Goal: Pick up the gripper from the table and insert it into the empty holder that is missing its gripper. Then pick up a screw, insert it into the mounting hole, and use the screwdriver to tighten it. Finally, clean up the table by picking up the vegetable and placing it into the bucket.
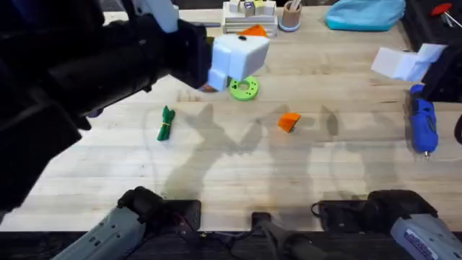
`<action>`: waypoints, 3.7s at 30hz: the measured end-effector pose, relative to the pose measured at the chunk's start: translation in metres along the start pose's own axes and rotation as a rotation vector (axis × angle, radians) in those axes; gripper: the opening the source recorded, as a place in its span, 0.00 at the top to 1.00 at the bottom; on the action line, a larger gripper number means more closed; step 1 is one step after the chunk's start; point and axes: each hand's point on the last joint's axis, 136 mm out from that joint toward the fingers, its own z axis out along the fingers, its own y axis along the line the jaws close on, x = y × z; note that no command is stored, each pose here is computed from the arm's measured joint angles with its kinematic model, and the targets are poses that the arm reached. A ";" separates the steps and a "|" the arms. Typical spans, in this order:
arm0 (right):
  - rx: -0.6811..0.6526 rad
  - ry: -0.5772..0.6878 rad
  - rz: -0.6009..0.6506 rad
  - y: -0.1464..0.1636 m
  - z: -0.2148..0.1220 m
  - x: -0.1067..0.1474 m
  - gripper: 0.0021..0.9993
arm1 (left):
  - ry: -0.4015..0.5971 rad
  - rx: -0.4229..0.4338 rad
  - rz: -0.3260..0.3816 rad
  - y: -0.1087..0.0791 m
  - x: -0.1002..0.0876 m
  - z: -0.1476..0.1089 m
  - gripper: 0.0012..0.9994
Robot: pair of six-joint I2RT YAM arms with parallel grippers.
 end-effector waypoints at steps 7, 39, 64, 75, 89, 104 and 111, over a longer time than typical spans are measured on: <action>0.000 0.000 0.000 0.000 0.000 0.000 0.01 | -0.040 0.007 0.006 0.004 0.000 0.033 0.01; 0.000 0.000 0.000 0.000 0.000 0.000 0.01 | -0.330 0.063 0.060 -0.001 0.128 -0.008 0.01; 0.000 0.000 0.000 0.000 0.000 0.000 0.01 | -0.434 0.088 0.083 -0.003 0.147 -0.003 0.01; 0.000 0.000 0.000 0.000 0.000 0.000 0.01 | -0.409 0.087 0.079 -0.002 0.152 -0.001 0.01; 0.000 0.000 0.000 0.000 0.000 0.000 0.01 | -0.409 0.086 0.079 -0.002 0.152 -0.001 0.01; -0.108 0.150 0.107 0.020 -0.001 0.033 0.01 | -0.409 0.086 0.079 -0.002 0.152 -0.001 0.01; -0.316 0.477 -0.090 0.074 0.001 0.096 0.01 | -0.409 0.086 0.079 -0.002 0.152 -0.001 0.01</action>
